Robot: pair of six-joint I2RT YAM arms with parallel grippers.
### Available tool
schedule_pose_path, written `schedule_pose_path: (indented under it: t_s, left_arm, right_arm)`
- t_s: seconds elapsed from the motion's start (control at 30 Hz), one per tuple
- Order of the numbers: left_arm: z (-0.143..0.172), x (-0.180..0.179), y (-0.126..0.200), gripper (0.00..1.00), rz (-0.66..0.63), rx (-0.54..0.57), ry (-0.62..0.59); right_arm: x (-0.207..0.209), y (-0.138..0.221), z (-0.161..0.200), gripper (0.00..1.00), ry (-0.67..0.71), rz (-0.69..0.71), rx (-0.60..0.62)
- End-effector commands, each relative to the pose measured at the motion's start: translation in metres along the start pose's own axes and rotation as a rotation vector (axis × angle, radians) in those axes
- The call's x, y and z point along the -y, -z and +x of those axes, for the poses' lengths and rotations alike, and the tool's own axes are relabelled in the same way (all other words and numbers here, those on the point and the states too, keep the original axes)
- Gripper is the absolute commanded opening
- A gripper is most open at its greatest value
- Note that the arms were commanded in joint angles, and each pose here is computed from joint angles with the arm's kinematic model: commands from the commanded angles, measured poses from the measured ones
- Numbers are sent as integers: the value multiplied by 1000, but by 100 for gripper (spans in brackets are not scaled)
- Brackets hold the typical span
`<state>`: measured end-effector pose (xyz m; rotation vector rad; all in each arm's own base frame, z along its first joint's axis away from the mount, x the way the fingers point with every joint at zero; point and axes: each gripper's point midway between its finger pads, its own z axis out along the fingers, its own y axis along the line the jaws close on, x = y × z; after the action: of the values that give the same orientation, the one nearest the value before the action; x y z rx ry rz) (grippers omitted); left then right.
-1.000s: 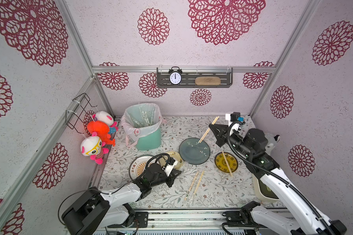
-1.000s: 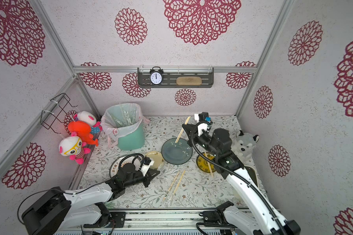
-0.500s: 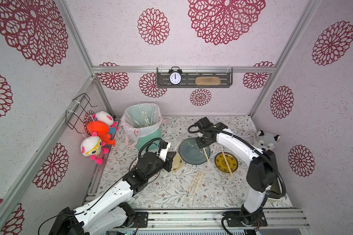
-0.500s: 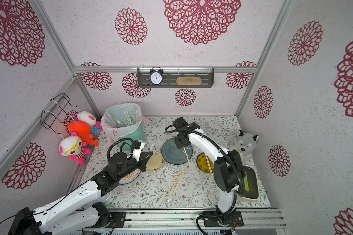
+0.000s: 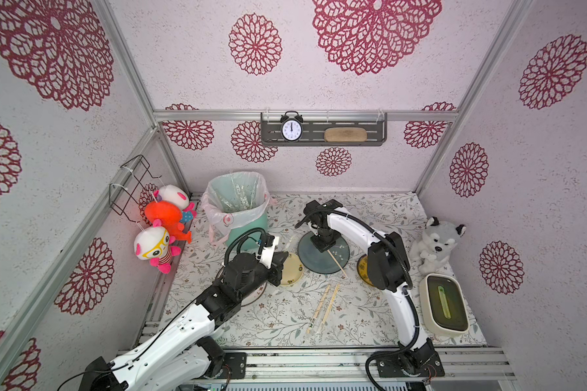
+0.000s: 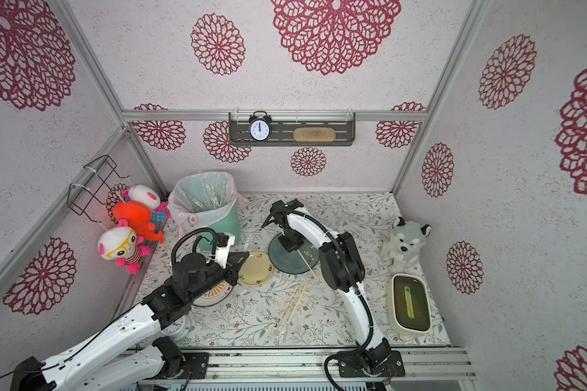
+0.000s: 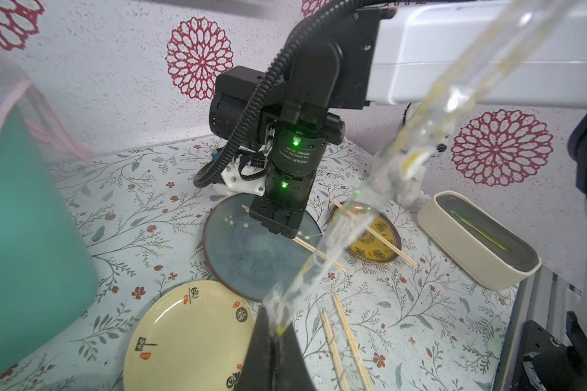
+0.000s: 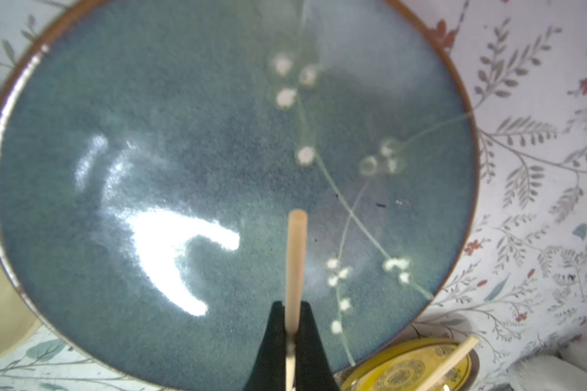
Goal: Remove the packaging of disposable chopsticks
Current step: Place the disposable chopsticks on the plate.
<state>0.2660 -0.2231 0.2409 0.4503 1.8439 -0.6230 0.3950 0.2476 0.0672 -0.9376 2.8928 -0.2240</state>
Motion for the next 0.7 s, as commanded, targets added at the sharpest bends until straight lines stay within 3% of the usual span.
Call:
schedule_pose_path:
  t_s: [0.0, 0.4, 0.67]
  left_arm:
    - [-2, -4, 0, 0, -16, -3, 8]
    - [4, 2, -7, 0, 20, -26, 2]
    - [6, 1, -7, 0, 16, -31, -6]
  right_arm:
    - [-1, 5, 13, 0, 55, -24, -81]
    - [-2, -14, 7, 0, 59, -71, -106]
    - [-2, -19, 4, 9, 60, -84, -106]
